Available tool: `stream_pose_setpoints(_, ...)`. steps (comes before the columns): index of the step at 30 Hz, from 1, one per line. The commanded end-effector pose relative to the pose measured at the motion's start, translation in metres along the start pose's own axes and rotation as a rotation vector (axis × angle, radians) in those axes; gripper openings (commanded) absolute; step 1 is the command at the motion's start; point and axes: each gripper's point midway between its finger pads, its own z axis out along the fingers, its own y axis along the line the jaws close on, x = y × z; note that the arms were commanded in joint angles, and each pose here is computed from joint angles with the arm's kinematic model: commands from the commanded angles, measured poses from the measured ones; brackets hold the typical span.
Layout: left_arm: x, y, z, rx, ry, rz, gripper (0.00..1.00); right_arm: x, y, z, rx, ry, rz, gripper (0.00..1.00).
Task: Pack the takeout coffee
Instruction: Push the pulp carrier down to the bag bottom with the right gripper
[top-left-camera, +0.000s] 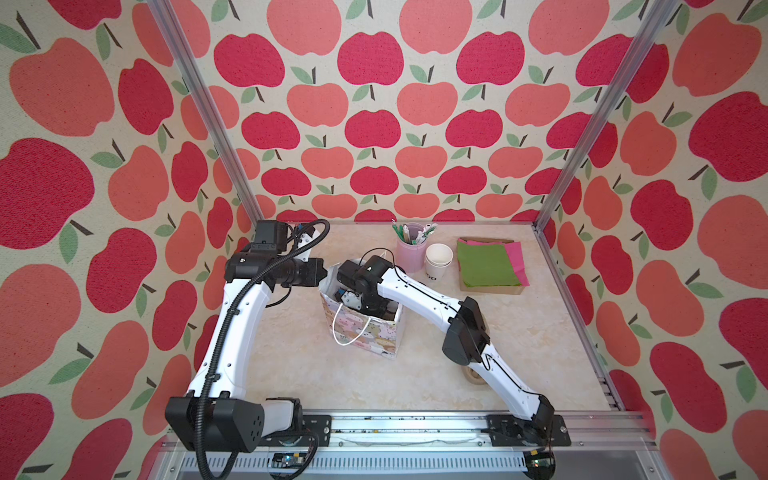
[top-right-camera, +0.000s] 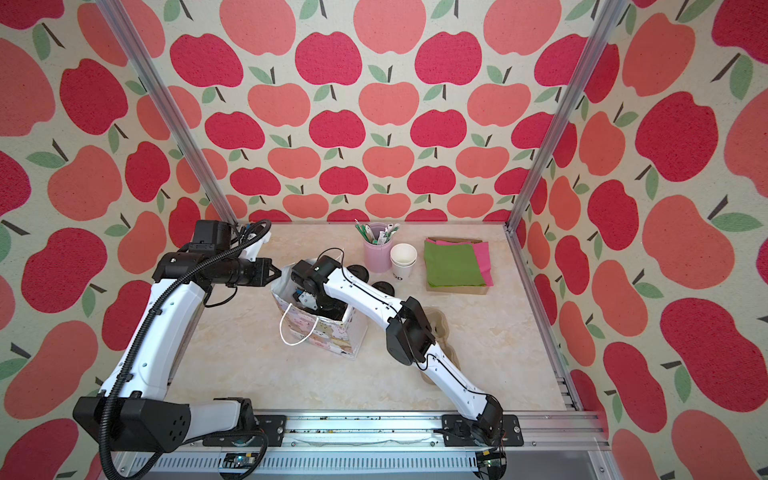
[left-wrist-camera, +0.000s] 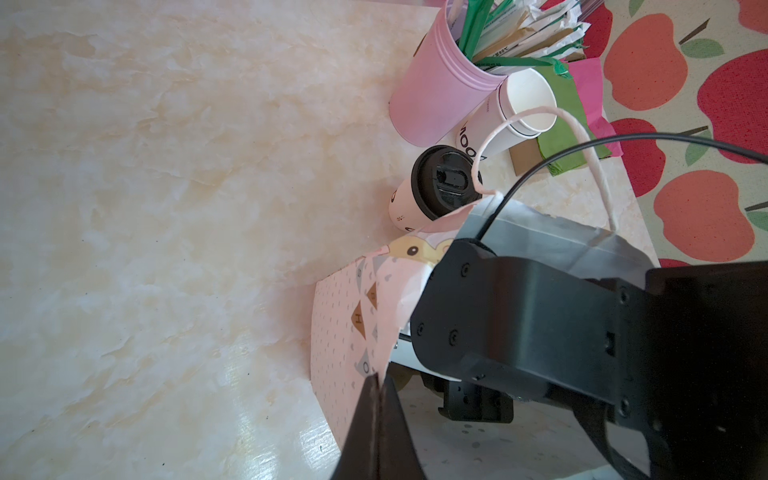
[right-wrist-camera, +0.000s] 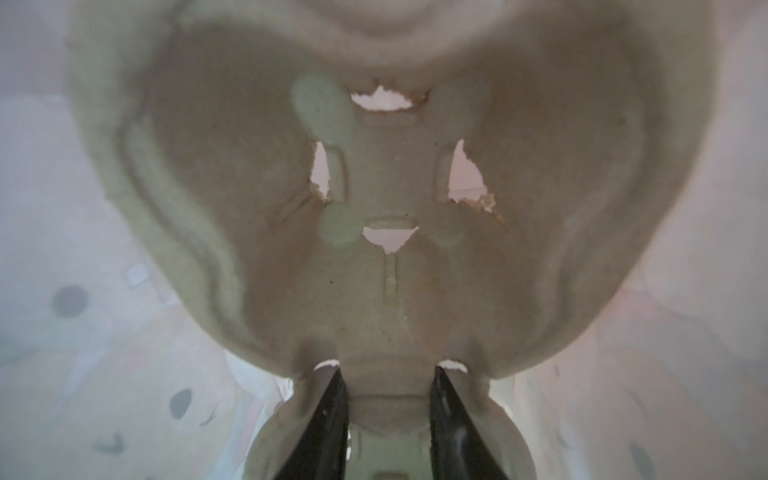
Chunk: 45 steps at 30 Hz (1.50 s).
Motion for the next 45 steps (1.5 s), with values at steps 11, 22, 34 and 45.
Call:
stream_pose_setpoints(11, -0.001, 0.003, -0.005, -0.023, -0.024, 0.033, 0.0, 0.02, 0.004, 0.039, 0.001, 0.146, 0.02, 0.28)
stream_pose_setpoints(22, -0.002, 0.002, -0.007, -0.025, -0.028, 0.034, 0.0, 0.03, 0.003, 0.059, -0.002, 0.205, 0.038, 0.28)
stream_pose_setpoints(34, -0.001, 0.003, -0.007, -0.025, -0.028, 0.03, 0.0, 0.032, 0.004, 0.066, -0.008, 0.223, 0.043, 0.3)
stream_pose_setpoints(45, -0.001, 0.002, -0.007, -0.024, -0.026, 0.026, 0.0, 0.019, 0.005, 0.042, -0.002, 0.14, 0.045, 0.37)
